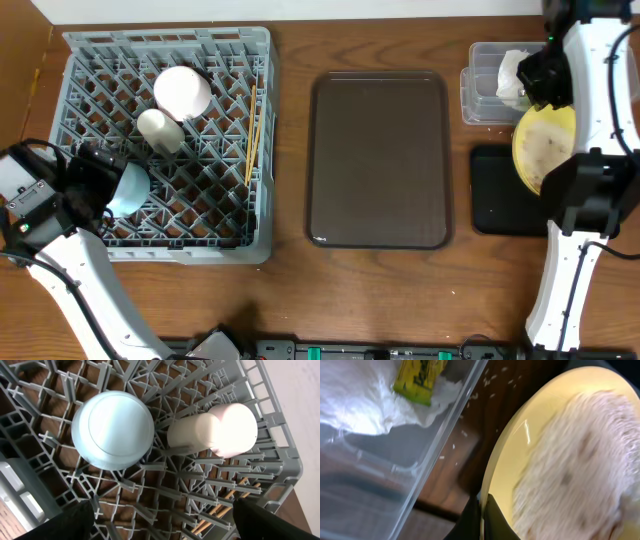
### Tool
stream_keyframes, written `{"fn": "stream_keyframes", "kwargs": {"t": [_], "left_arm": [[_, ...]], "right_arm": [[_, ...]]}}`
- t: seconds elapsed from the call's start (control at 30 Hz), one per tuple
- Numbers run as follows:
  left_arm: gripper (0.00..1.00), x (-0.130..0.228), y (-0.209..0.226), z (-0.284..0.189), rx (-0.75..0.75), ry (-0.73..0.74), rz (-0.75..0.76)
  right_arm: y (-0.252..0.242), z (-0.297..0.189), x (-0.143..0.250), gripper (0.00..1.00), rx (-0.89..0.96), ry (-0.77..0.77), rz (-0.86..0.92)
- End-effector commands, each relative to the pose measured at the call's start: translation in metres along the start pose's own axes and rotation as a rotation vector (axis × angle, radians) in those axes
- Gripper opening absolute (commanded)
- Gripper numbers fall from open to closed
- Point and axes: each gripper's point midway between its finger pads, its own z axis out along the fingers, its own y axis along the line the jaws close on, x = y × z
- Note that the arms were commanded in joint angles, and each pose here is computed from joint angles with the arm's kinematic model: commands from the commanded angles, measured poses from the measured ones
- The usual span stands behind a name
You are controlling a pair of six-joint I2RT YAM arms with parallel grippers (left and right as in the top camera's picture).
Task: Sort waste into correct bins and load items into the dishwasher
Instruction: 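Lift the yellow plate and carry it to the black tray, then tilt the yellow plate over the black tray to dump the rice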
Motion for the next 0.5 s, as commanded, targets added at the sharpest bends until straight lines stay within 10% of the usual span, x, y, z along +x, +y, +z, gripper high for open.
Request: {"fn": "stream_keyframes", "kwargs": {"t": [0.0, 0.47], "left_arm": [[0.90, 0.000, -0.001, 0.001, 0.006, 0.007, 0.001], [0.90, 0.001, -0.001, 0.001, 0.006, 0.007, 0.001]], "right_arm": [[0.004, -0.015, 0.006, 0.01, -0.107, 0.097, -0.072], [0.013, -0.021, 0.018, 0.01, -0.234, 0.239, -0.193]]}}
